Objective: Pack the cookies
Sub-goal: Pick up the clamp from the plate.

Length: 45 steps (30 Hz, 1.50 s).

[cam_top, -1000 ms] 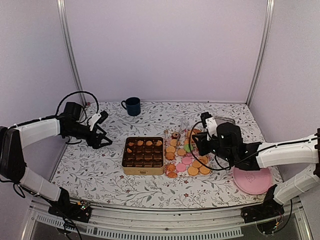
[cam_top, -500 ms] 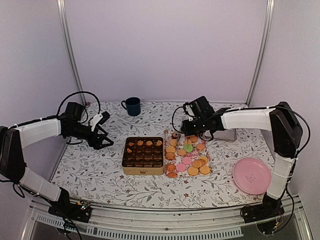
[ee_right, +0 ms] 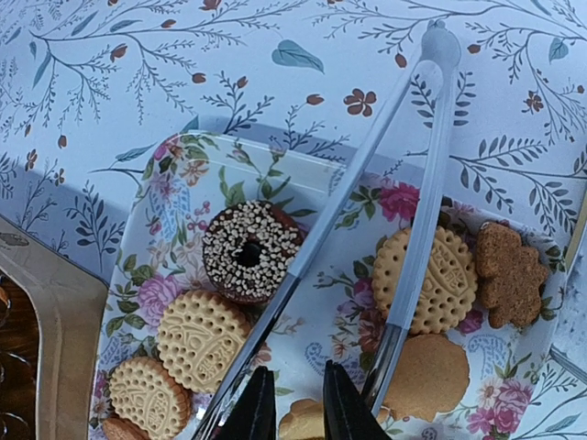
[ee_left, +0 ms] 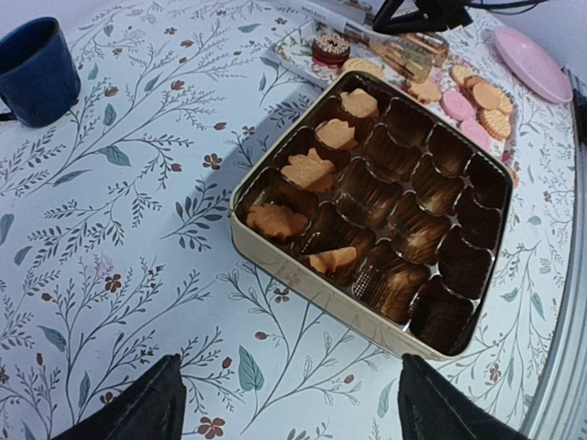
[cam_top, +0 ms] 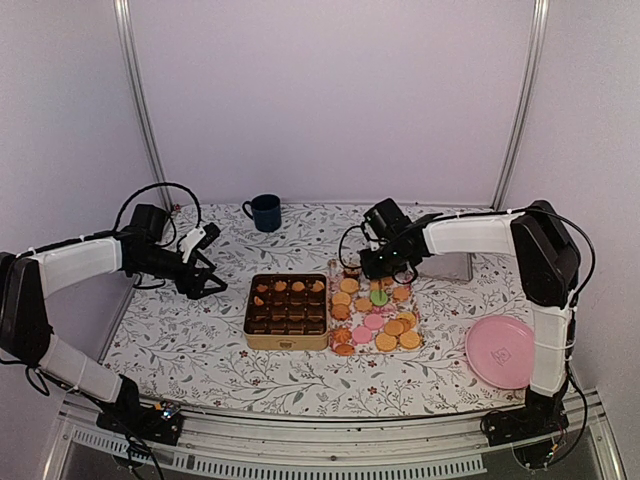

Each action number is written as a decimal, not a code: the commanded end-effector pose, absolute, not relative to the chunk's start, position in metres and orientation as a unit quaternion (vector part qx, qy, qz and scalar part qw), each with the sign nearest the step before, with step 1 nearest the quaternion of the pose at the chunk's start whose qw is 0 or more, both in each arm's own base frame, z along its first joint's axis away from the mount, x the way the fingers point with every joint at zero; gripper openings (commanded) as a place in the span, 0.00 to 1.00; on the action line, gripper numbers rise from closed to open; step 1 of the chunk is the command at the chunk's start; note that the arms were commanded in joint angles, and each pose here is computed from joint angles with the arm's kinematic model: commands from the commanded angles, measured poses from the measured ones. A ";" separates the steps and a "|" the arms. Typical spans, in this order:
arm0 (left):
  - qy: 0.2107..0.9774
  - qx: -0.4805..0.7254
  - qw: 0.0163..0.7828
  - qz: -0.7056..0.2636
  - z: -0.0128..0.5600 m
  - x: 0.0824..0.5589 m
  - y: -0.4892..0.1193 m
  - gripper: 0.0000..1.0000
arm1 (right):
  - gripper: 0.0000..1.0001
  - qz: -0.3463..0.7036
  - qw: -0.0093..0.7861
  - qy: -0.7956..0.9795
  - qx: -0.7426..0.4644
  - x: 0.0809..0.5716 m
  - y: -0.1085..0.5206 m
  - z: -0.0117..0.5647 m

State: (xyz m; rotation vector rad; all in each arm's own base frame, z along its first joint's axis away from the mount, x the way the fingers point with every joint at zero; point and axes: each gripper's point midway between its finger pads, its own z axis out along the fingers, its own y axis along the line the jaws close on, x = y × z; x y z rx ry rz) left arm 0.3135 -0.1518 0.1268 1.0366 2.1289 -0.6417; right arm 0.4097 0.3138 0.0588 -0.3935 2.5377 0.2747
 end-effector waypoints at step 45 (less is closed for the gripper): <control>0.806 0.410 0.350 -0.244 0.138 0.313 -0.156 0.81 | 0.04 0.064 0.265 0.955 -0.118 0.427 0.298 0.071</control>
